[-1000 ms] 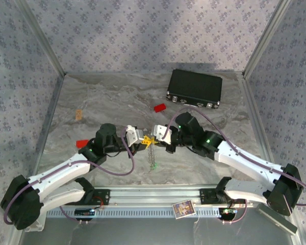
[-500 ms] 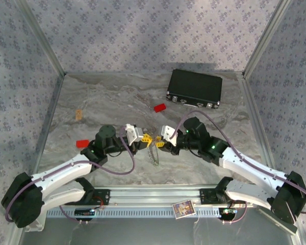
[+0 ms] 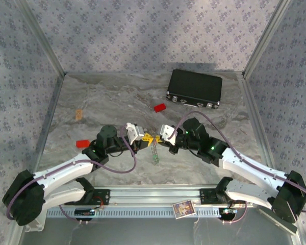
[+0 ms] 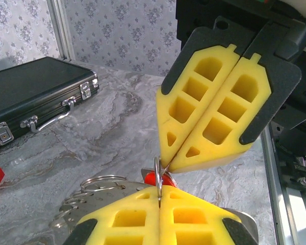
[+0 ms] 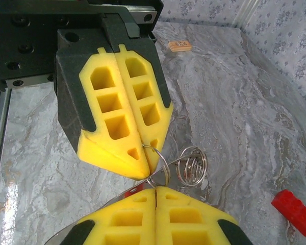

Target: Put the keys on the keyring

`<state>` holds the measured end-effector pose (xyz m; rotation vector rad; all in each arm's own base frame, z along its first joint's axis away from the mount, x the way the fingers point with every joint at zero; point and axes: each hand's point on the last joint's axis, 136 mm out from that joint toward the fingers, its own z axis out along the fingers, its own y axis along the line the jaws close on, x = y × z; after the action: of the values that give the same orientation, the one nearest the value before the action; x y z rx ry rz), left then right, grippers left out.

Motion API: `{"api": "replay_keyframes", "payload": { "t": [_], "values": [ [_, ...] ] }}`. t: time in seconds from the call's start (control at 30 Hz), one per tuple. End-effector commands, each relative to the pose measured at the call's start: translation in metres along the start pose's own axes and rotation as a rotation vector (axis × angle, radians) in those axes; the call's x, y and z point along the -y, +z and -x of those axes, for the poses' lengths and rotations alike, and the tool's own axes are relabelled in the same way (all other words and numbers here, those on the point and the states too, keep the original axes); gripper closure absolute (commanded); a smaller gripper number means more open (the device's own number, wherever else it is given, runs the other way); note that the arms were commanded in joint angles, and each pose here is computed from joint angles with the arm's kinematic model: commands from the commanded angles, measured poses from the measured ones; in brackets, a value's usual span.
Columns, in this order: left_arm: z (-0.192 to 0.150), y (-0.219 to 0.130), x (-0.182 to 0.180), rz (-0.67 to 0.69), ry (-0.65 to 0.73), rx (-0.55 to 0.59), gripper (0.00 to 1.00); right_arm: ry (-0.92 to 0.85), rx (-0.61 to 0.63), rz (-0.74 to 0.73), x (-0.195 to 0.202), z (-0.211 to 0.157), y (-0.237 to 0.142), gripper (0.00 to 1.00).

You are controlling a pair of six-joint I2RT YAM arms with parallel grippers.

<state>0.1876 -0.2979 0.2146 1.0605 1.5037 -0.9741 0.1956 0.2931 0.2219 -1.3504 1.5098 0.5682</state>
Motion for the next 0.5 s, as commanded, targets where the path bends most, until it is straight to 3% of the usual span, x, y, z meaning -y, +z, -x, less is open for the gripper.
{"api": "replay_keyframes", "payload": {
  "t": [0.0, 0.23, 0.37, 0.47],
  "values": [
    [0.023, -0.002, 0.005, -0.017, 0.039, 0.083, 1.0, -0.018, 0.003, 0.026, -0.006, 0.002, 0.0, 1.0],
    [0.028, -0.004, 0.006, -0.014, 0.065, 0.104, 1.0, 0.003, -0.017, 0.118, -0.02, -0.001, 0.004, 0.99],
    [0.023, -0.003, 0.005, -0.01, 0.078, 0.088, 1.0, 0.003, 0.013, 0.071, -0.011, 0.007, -0.004, 0.7],
    [0.02, -0.003, 0.005, -0.007, 0.088, 0.083, 1.0, 0.016, 0.052, 0.055, -0.006, 0.016, -0.014, 0.66]
  ]
}}
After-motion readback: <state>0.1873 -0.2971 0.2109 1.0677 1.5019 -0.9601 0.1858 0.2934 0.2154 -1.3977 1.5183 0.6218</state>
